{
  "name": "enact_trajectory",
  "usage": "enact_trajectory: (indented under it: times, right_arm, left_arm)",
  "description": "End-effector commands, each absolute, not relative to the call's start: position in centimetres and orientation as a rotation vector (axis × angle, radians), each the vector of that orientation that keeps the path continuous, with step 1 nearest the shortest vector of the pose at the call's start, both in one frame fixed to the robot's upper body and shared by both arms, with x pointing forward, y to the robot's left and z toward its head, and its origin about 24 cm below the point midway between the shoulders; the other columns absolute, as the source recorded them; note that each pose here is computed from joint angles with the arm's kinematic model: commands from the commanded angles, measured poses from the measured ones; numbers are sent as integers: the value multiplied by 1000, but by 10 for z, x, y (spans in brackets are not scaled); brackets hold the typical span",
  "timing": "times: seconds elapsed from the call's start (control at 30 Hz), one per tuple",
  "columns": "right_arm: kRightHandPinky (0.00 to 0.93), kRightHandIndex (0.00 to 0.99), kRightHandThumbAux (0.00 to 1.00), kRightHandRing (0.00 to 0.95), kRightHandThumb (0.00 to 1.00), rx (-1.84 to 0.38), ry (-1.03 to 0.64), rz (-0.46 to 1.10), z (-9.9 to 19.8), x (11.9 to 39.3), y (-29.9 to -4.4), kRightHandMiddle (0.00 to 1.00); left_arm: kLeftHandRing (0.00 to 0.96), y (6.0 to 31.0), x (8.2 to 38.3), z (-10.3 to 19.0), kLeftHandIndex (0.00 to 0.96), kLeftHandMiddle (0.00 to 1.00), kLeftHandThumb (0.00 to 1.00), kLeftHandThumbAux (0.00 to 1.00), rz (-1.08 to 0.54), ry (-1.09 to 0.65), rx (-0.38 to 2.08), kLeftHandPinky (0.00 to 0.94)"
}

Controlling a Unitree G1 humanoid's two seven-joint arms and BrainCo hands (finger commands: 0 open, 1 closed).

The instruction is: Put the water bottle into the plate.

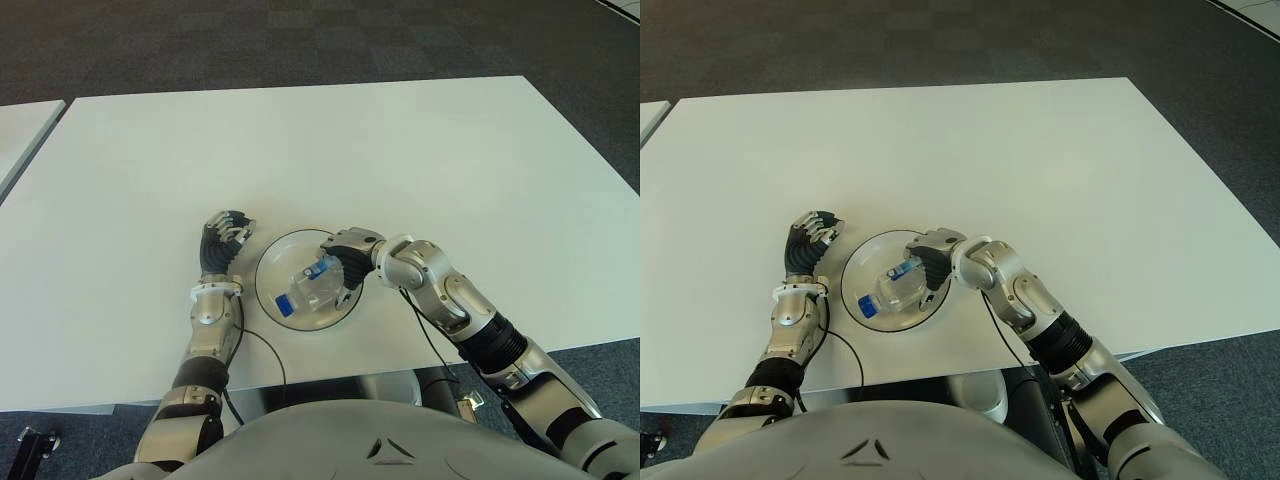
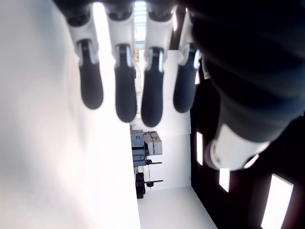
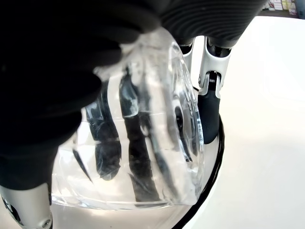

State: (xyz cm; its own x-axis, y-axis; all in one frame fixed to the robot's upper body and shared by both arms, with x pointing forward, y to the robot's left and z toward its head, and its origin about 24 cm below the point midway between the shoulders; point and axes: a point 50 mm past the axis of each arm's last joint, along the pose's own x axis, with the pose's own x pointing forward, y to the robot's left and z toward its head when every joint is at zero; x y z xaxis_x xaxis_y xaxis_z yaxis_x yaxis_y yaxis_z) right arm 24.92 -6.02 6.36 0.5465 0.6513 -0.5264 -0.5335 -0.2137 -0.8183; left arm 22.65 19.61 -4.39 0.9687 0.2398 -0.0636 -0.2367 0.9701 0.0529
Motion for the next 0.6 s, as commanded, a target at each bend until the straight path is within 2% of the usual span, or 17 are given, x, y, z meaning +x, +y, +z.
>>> enact_trajectory:
  times: [0.03,0.07,0.1,0.13,0.17,0.2,0.23,0.27,0.3,0.33,0.47,0.57,0.6]
  right_arm:
    - [726,430,721,760,699,-1447,-130,1114,63,248,-62,763]
    - [662,424,721,697,696,-1451,-137,1122,63,248,-62,701]
    - [639,422,721,675,695,-1456,-145,1136,63,248,-62,679]
    - [564,416,722,589,692,-1459,-149,1145,63,247,-62,593]
    - [537,414,723,558,691,-1463,-156,1159,64,247,-62,562]
    - [449,317,700,449,611,-1466,-162,1169,64,247,-61,451]
    - [392,255,687,380,556,-1472,-174,1186,64,247,-61,380]
    - [325,186,670,288,523,-1476,-183,1197,64,247,-61,283]
    - [301,161,664,256,511,-1481,-193,1211,64,247,-61,248]
    - [254,115,650,189,496,-1485,-200,1220,64,247,-61,172]
    - [137,25,622,54,468,-1486,-234,1259,64,246,-60,38]
    - [64,10,606,22,420,-1452,-278,1285,64,245,-60,15]
    - [41,6,600,14,370,-1436,-295,1285,63,245,-60,9]
  left_arm:
    - [456,195,198,-76,429,472,700,716,245,257,41,451]
    - [455,195,198,-76,429,471,700,716,245,257,40,449]
    - [455,195,198,-76,429,470,700,716,244,257,40,448]
    - [455,195,198,-76,429,470,701,716,244,258,40,448]
    - [455,195,198,-76,429,470,701,716,242,256,41,449]
    - [455,195,198,-76,429,469,701,716,241,255,41,447]
    - [456,195,198,-76,429,469,701,715,240,254,42,446]
    - [454,195,198,-76,429,467,701,715,238,252,42,442]
    - [454,195,198,-76,429,466,701,715,238,254,43,440]
    - [450,195,198,-76,429,464,700,715,238,256,43,433]
    - [447,196,198,-77,428,464,699,715,241,260,44,440]
    - [446,196,198,-77,428,464,699,715,242,263,42,445]
    - [447,196,198,-77,428,465,699,715,241,263,41,446]
